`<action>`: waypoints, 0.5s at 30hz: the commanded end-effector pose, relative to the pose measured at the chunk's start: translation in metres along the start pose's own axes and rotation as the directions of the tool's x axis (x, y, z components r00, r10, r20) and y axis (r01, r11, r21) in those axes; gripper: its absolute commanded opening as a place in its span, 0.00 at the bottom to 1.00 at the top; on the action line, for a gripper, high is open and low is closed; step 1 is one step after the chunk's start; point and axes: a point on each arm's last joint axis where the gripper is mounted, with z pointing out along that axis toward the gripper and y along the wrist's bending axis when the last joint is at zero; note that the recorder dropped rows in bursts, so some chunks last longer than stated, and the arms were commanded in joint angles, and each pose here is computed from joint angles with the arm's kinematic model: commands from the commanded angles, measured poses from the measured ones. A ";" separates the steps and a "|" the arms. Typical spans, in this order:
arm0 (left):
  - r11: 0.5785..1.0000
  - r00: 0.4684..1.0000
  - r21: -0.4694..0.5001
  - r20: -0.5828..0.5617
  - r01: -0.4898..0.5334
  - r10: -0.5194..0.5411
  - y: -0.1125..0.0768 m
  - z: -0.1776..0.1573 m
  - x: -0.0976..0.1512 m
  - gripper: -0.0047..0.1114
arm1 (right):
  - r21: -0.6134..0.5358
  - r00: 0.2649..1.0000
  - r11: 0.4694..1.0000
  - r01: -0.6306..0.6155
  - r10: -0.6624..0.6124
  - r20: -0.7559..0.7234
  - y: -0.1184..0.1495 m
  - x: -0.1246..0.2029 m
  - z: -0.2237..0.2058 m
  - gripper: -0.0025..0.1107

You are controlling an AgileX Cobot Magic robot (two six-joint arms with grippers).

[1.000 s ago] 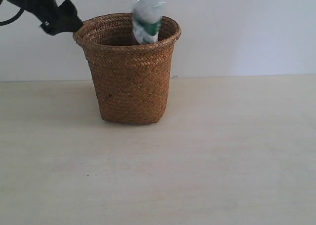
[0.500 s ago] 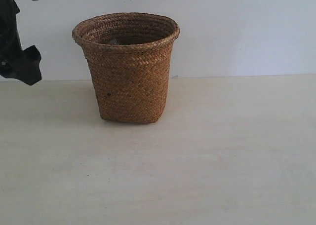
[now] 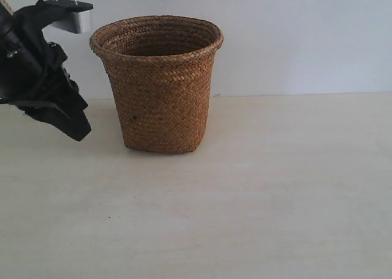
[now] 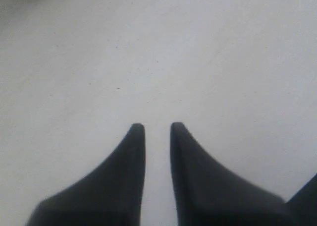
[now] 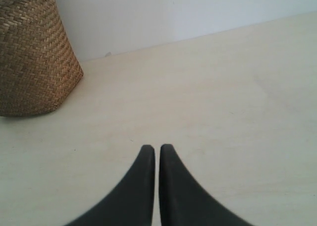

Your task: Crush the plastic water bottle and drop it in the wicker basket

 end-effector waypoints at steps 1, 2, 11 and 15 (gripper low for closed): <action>0.988 0.994 0.116 -0.001 0.105 -0.106 -0.013 0.004 0.010 0.08 | 0.002 1.000 1.000 0.006 -0.006 0.007 0.000 0.001 0.000 0.02; 0.985 0.995 0.144 0.005 0.097 -0.098 -0.017 0.004 0.014 0.07 | 0.002 1.000 1.000 0.006 -0.006 0.007 0.000 0.001 0.000 0.02; 0.975 0.942 0.217 0.313 0.050 -0.118 -0.071 -0.038 0.084 0.07 | 0.002 1.000 1.000 0.006 -0.006 0.007 0.000 0.001 0.000 0.02; 0.975 0.789 0.212 0.586 0.071 -0.185 -0.087 -0.042 0.136 0.07 | 0.002 1.000 1.000 0.006 -0.006 0.007 0.000 0.001 0.000 0.02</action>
